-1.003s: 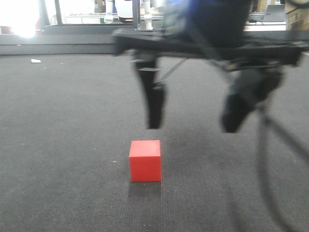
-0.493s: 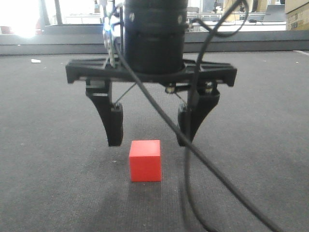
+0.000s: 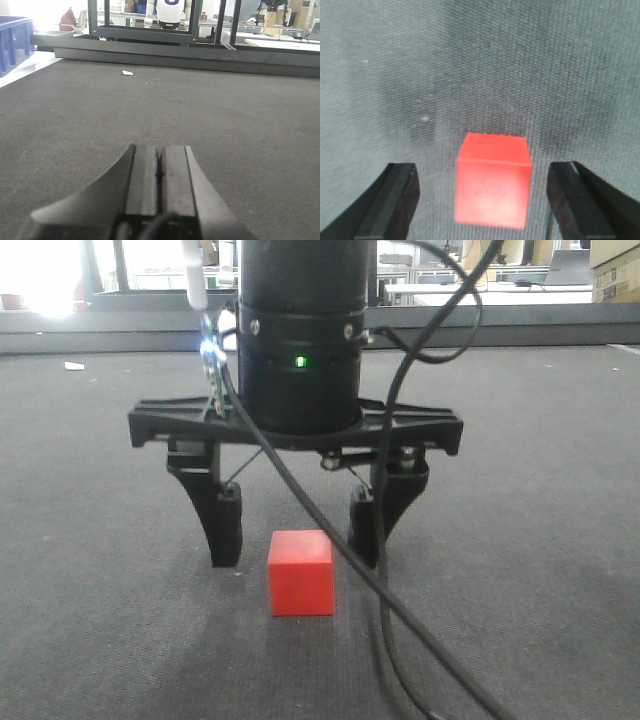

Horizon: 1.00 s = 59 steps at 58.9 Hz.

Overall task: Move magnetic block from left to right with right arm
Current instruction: 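Lower the open right gripper down around the red cube, then close the right gripper on the red cube and lift it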

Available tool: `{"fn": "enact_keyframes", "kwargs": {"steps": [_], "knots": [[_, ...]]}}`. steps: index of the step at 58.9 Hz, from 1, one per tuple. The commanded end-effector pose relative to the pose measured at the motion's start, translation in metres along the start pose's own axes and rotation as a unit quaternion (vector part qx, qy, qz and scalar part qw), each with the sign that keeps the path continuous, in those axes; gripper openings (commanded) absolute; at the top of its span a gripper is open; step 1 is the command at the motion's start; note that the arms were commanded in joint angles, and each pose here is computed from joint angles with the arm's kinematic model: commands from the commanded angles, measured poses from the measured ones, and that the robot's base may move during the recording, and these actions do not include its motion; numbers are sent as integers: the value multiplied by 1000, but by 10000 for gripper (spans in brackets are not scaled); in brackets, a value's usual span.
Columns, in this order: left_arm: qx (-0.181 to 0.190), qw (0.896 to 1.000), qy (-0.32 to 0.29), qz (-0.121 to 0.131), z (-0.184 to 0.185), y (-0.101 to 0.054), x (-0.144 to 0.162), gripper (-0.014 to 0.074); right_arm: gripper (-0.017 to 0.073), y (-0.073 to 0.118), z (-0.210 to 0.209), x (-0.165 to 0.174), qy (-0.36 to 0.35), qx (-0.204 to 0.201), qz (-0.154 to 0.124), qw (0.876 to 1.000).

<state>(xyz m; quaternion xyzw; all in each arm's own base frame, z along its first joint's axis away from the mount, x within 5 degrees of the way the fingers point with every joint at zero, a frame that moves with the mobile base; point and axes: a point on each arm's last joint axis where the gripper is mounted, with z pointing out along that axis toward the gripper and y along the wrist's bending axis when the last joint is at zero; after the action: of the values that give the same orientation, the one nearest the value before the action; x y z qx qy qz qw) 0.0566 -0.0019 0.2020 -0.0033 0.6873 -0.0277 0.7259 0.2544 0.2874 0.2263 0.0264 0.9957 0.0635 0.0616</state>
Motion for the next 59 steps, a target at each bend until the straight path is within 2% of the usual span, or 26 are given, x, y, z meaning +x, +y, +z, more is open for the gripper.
{"fn": "enact_keyframes", "kwargs": {"steps": [1,14,43,49,59], "knots": [[4,999,-42,-2,0,0,-5,-116,622,3,-24,-3,-24,-28,12,999],[4,999,-42,-2,0,0,-5,-116,622,3,-23,-2,-22,-26,19,999],[4,999,-42,-2,0,0,-5,-116,615,4,-17,0,-15,-12,12,1000],[4,999,-42,-2,0,0,-5,-116,542,4,-17,0,-14,-9,12,1000],[4,999,-42,-2,0,0,-5,-116,338,4,-17,0,-14,-8,12,1000]]}}
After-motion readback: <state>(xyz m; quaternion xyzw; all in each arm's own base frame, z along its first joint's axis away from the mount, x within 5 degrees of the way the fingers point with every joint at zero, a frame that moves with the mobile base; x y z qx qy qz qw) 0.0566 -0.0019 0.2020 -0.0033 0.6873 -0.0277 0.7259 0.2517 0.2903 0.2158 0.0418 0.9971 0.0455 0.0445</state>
